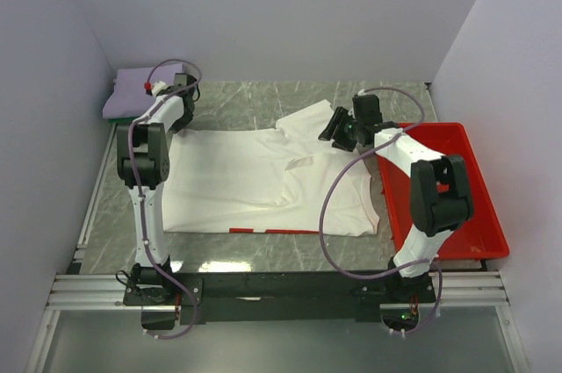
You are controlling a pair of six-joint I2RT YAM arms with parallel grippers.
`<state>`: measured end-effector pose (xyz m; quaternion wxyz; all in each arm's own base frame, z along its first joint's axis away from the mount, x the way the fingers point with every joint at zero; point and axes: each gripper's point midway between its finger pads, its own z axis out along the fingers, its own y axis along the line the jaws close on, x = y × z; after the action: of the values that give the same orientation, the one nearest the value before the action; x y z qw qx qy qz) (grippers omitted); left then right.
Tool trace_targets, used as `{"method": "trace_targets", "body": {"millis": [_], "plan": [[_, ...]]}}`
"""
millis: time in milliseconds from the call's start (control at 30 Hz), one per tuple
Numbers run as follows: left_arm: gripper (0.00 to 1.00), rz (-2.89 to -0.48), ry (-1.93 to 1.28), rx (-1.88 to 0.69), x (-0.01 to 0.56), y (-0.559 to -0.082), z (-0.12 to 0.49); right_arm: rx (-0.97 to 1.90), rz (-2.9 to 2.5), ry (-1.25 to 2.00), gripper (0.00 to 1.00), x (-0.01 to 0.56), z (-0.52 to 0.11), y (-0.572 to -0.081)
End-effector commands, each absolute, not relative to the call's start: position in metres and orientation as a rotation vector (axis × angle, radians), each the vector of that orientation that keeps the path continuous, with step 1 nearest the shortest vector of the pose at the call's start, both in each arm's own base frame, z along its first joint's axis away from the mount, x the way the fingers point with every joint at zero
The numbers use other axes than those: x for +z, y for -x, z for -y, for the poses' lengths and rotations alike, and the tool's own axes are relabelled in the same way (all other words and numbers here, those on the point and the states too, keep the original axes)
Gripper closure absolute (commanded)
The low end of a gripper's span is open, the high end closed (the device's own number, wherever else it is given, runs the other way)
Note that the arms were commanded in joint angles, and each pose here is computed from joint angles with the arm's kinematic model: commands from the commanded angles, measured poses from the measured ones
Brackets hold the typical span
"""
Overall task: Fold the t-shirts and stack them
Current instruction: Fold the tshirt
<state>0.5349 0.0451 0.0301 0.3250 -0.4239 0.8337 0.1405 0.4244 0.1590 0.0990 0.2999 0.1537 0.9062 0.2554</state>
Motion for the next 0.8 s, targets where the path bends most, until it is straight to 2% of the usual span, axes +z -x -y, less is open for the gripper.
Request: {"method": "trace_targets", "body": {"millis": [0, 300, 567, 600, 633, 767], "plan": [[0.63, -2.136, 1.150, 0.438, 0.040, -0.531, -0.046, 0.693, -2.374, -0.380, 0.39, 0.108, -0.161, -0.433], [0.66, -2.139, 1.159, 0.469, 0.036, -0.529, -0.044, 0.712, -2.379, -0.376, 0.40, 0.107, -0.163, -0.432], [0.87, -2.144, 1.146, 0.469, 0.037, -0.529, -0.043, 0.726, -2.383, -0.374, 0.40, 0.106, -0.165, -0.433], [0.97, -2.143, 1.146, 0.479, 0.037, -0.528, -0.044, 0.725, -2.380, -0.370, 0.40, 0.106, -0.165, -0.434], [0.99, -2.140, 1.144, 0.479, 0.039, -0.528, -0.044, 0.727, -2.379, -0.369, 0.40, 0.107, -0.165, -0.433], [0.99, -2.110, 1.123, 0.467, 0.058, -0.532, -0.043, 0.718, -2.380, -0.370, 0.40, 0.105, -0.165, -0.434]]}}
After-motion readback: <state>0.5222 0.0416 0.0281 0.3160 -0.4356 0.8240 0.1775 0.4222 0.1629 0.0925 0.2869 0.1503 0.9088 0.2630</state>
